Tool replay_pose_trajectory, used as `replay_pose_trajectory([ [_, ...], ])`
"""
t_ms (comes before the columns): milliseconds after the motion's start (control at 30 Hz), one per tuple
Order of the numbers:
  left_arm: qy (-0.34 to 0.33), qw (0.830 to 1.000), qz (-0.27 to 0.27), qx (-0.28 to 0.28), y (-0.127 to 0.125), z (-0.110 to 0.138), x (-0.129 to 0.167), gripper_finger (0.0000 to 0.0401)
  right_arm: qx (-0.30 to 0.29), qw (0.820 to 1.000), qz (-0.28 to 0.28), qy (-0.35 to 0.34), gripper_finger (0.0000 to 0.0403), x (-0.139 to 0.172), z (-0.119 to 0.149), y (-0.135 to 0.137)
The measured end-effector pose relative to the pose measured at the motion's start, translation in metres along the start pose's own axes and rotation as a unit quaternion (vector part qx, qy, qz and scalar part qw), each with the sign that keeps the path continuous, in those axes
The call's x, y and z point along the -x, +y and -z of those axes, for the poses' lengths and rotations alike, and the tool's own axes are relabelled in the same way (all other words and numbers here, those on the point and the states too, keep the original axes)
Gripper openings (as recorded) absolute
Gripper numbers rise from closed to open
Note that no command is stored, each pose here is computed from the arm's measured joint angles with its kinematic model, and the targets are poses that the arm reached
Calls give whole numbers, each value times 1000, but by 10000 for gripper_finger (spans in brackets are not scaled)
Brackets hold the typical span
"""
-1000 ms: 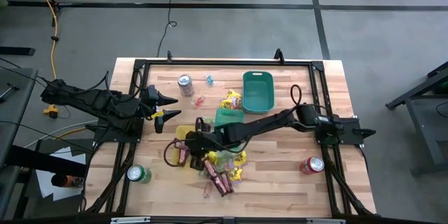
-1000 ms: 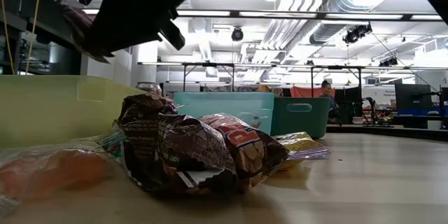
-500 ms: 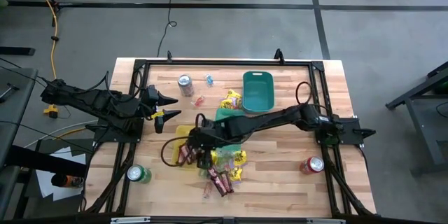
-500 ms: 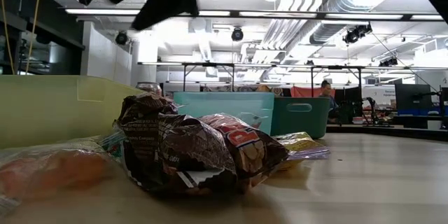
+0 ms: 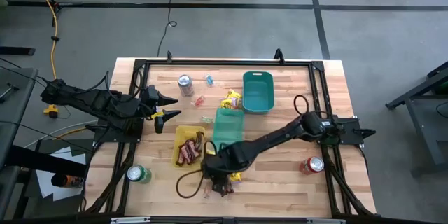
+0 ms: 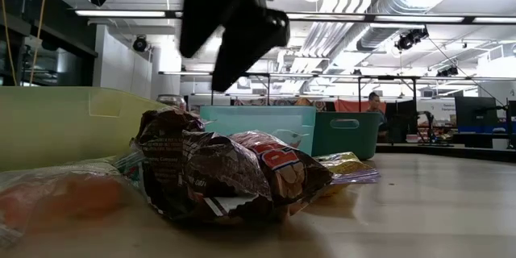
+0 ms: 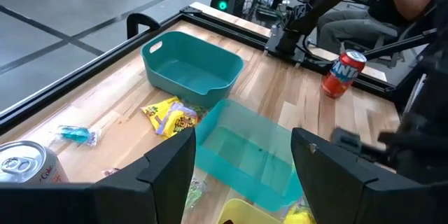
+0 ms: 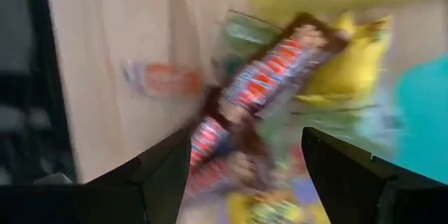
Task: Sort candy
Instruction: Put the brown chocolate bar into the yellow bin
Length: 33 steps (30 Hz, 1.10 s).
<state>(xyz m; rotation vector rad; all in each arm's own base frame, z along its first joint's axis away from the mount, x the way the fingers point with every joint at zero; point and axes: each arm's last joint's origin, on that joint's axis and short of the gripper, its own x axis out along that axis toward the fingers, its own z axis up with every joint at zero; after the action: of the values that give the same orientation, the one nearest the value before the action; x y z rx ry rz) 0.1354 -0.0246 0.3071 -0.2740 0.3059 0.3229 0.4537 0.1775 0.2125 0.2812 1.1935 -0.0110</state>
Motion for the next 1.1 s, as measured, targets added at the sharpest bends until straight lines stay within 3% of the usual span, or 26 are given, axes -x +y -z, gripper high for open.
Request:
replay_pose_trajectory([
  [133, 1, 1000, 1, 0, 0, 0, 0, 222, -66, 997, -12, -48, 267, -13, 3, 9],
  [233, 1, 1000, 2, 0, 0, 0, 0, 222, -97, 992, 12, -75, 267, -17, 8, 15],
  [333, 1, 1000, 2, 0, 0, 0, 0, 222, -116, 989, 46, -84, 267, -23, 13, 16],
  [567, -3, 1000, 4, 3, -1, -1, 0, 222, -142, 986, 52, -72, 260, -42, 15, 12],
  [700, -7, 1000, 6, 5, 0, -2, 2, 222, -143, 985, 55, -74, 205, -44, 17, 15],
  [900, -32, 999, -1, 16, 1, -6, 5, 222, -123, 989, 58, -67, 25, -42, 20, 17],
  [1100, -57, 998, 6, 0, 3, -11, 11, 222, -54, 994, 54, -78, 22, 4, 11, 20],
])
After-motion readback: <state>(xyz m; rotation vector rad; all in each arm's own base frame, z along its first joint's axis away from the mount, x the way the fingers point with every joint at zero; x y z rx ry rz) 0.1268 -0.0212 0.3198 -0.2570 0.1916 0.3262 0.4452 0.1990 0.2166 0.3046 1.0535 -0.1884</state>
